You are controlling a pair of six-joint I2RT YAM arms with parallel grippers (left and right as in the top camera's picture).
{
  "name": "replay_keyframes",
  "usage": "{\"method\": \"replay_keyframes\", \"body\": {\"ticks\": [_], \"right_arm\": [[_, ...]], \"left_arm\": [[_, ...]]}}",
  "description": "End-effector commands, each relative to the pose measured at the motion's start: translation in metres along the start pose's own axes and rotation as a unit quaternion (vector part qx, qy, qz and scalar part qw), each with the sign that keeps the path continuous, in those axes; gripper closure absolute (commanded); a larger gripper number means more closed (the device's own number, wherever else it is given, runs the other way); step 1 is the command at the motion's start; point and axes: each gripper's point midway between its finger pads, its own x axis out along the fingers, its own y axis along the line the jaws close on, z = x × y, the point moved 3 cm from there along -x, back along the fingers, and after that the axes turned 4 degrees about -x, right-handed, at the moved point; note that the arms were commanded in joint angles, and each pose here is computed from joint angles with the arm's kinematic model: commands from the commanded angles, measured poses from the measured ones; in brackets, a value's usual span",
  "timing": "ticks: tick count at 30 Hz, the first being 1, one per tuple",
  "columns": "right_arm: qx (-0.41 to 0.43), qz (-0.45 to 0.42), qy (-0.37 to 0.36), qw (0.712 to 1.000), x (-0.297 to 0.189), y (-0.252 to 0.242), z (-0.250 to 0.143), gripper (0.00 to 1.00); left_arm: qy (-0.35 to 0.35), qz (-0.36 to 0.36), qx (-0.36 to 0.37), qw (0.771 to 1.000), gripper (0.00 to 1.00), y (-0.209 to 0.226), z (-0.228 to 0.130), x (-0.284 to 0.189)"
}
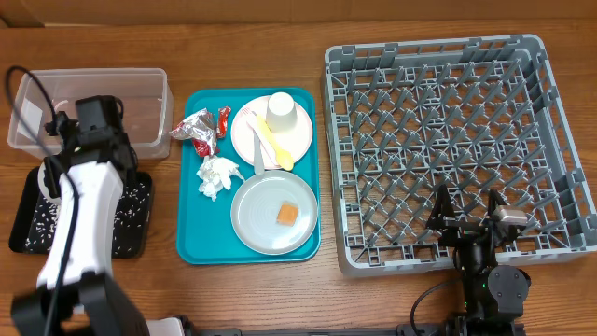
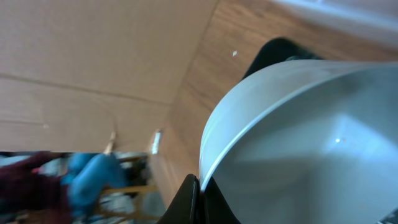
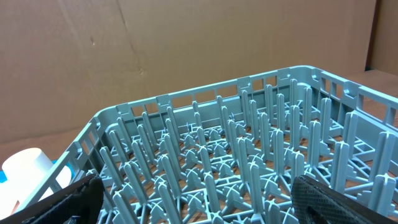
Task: Sort waste into correct bins and load items into the dishwasher rack
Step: 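Tilt the bowl with the left gripper to pour rice onto the black tray, then carry the empty bowl back and set it on the teal tray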
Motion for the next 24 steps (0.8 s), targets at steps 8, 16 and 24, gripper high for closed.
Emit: {"method": "replay_keyframes", "body": {"ticks": [8, 16, 24], "right_arm": [[-0.003, 0.001, -0.004, 1.0, 0.0, 0.0, -0.001, 0.0], [-0.003, 0.001, -0.004, 1.0, 0.0, 0.0, -0.001, 0.0], [-0.003, 0.001, -0.004, 1.0, 0.0, 0.0, -0.001, 0.0]], "left_arm": [[-0.069, -0.214, -0.145, 0.964, 0.96, 0.033, 0.021, -0.074], [0.014, -0.412, -0.194, 0.89, 0.96, 0.006, -0.013, -0.122], [0.076, -0.595, -0.155, 0.785, 0.96, -0.026, -0.027, -0.175]]}}
